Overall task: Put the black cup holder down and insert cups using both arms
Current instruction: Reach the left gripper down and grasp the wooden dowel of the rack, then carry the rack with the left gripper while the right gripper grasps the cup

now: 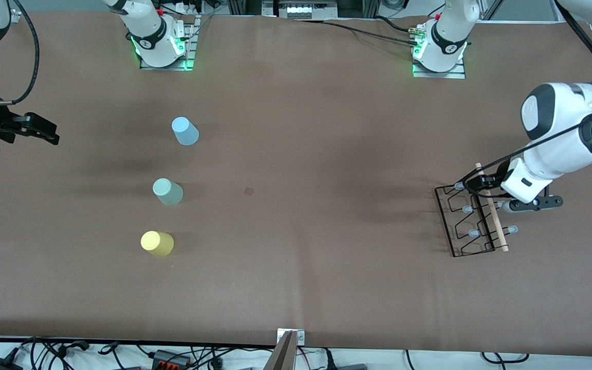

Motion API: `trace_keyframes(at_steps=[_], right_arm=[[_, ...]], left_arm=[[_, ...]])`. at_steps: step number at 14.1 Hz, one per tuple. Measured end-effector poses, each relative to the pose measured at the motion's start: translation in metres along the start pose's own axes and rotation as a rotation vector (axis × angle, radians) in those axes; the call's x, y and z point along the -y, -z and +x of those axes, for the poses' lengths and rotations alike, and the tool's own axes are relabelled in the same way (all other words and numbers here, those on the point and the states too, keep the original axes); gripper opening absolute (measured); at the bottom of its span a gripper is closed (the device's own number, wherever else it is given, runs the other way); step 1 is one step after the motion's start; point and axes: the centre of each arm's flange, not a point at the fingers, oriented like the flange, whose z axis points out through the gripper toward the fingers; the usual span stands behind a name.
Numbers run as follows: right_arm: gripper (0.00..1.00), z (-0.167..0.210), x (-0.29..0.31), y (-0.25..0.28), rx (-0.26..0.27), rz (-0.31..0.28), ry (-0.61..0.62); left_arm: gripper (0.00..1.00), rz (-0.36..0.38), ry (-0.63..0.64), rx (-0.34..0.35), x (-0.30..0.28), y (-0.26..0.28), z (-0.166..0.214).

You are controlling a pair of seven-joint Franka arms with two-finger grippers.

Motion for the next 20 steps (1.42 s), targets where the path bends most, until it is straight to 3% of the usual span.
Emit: trace_keyframes(at_steps=[2,3,6,8,10,11,13,17,20], right_arm=[[1.00,0.005,0.002,-0.013,0.024,0.005,0.002],[1.00,0.010,0.005,-0.025,0.042,0.017,0.003],[1.00,0.030,0.030,-0.072,0.106,0.051,0.032],[1.00,0.048,0.058,-0.112,0.134,0.074,0.063],[1.00,0.065,0.086,-0.153,0.154,0.074,0.095],[1.00,0.068,0.101,-0.171,0.168,0.068,0.098],[1.00,0.071,0.128,-0.203,0.190,0.053,0.059],[1.00,0.065,0.134,-0.257,0.183,0.045,0.026],[1.00,0.059,0.131,-0.274,0.182,0.042,0.004]], left_arm=[[0.78,-0.001,0.004,0.003,0.002,-0.006,0.002],[0.78,-0.002,0.006,0.003,0.004,-0.007,0.002],[0.50,0.021,-0.004,-0.005,0.009,-0.007,0.006],[0.44,0.032,-0.008,-0.007,0.012,-0.007,0.008],[0.22,0.032,-0.009,-0.009,0.012,-0.007,0.009],[0.15,0.032,-0.009,-0.009,0.012,-0.007,0.010],[0.15,0.032,-0.008,-0.010,0.013,-0.007,0.010],[0.15,0.030,-0.017,-0.013,0.009,-0.004,0.012],[0.15,0.028,-0.099,0.040,-0.040,0.017,0.009]])
